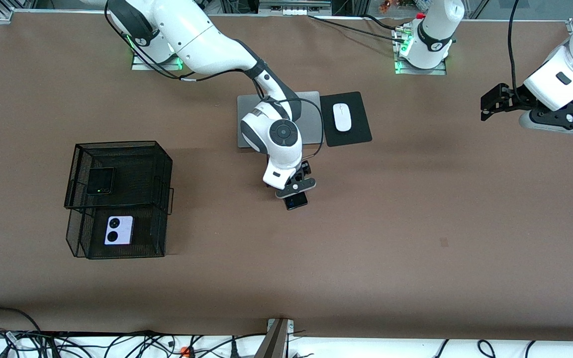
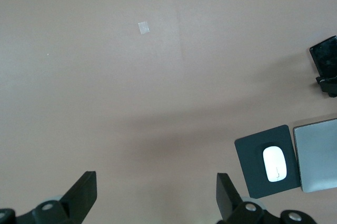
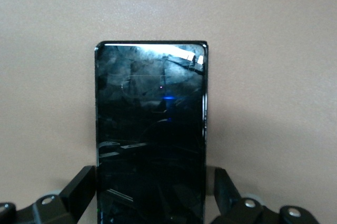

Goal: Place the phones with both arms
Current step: 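Lift the black slab phone with the right gripper, then carry the slab phone into the organizer's front compartment with the right gripper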

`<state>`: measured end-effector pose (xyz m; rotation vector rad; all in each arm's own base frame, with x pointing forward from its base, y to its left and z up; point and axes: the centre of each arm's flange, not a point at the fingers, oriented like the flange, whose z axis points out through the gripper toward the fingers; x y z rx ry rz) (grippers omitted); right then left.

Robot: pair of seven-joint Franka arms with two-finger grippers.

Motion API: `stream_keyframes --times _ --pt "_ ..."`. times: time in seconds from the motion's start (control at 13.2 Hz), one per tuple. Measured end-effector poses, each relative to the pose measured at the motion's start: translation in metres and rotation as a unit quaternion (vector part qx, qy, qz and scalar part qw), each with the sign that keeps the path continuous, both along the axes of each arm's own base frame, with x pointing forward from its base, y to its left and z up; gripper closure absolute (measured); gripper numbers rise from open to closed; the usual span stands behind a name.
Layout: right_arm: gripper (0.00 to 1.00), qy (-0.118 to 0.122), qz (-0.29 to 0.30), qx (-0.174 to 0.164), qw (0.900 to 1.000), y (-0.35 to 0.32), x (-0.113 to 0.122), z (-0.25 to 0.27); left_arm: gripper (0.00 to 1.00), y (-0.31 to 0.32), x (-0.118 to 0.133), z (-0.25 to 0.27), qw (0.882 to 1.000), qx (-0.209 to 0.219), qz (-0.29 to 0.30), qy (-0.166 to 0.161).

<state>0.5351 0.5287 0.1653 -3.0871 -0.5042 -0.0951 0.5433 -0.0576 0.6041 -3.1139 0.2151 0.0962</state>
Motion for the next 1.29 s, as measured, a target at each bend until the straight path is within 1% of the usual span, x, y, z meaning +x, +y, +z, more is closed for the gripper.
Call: stream_keyframes --times 0.08,0.15,0.61,0.68,0.76,0.84,0.91,1.14,1.29 --pt "0.12 -0.002 -0.006 0.001 1.0 0.001 0.001 0.002 0.0 0.0 0.0 0.0 1.0 0.0 0.0 0.0" --pt "0.19 -0.002 -0.01 0.002 1.0 0.002 0.001 0.005 0.0 -0.001 0.0 0.0 1.0 0.0 0.0 0.0" --pt "0.19 -0.003 -0.016 0.002 1.0 0.002 0.001 0.006 0.0 -0.001 0.0 0.0 1.0 0.0 -0.001 0.0" --pt "0.19 -0.001 -0.017 0.0 1.0 0.002 0.002 0.007 0.0 -0.001 0.0 0.0 1.0 0.0 -0.001 0.0" --pt "0.19 0.007 -0.019 -0.01 1.0 0.001 0.002 0.012 0.0 -0.001 0.0 0.0 1.0 0.0 -0.001 0.001" --pt "0.19 0.013 -0.021 -0.019 1.0 0.001 0.003 0.024 0.0 -0.001 0.0 0.0 1.0 0.0 -0.001 0.001" --pt "0.19 0.015 -0.023 -0.022 0.999 0.003 0.006 0.047 0.0 -0.001 0.0 0.0 1.0 0.0 -0.001 0.001" --pt "0.19 0.012 -0.043 -0.027 0.999 0.005 0.011 0.136 0.0 -0.001 0.0 0.0 1.0 0.0 -0.001 0.001" --pt "0.19 0.014 -0.053 -0.032 0.998 0.0 0.009 0.18 0.0 -0.001 0.0 0.0 1.0 0.0 -0.001 0.001"
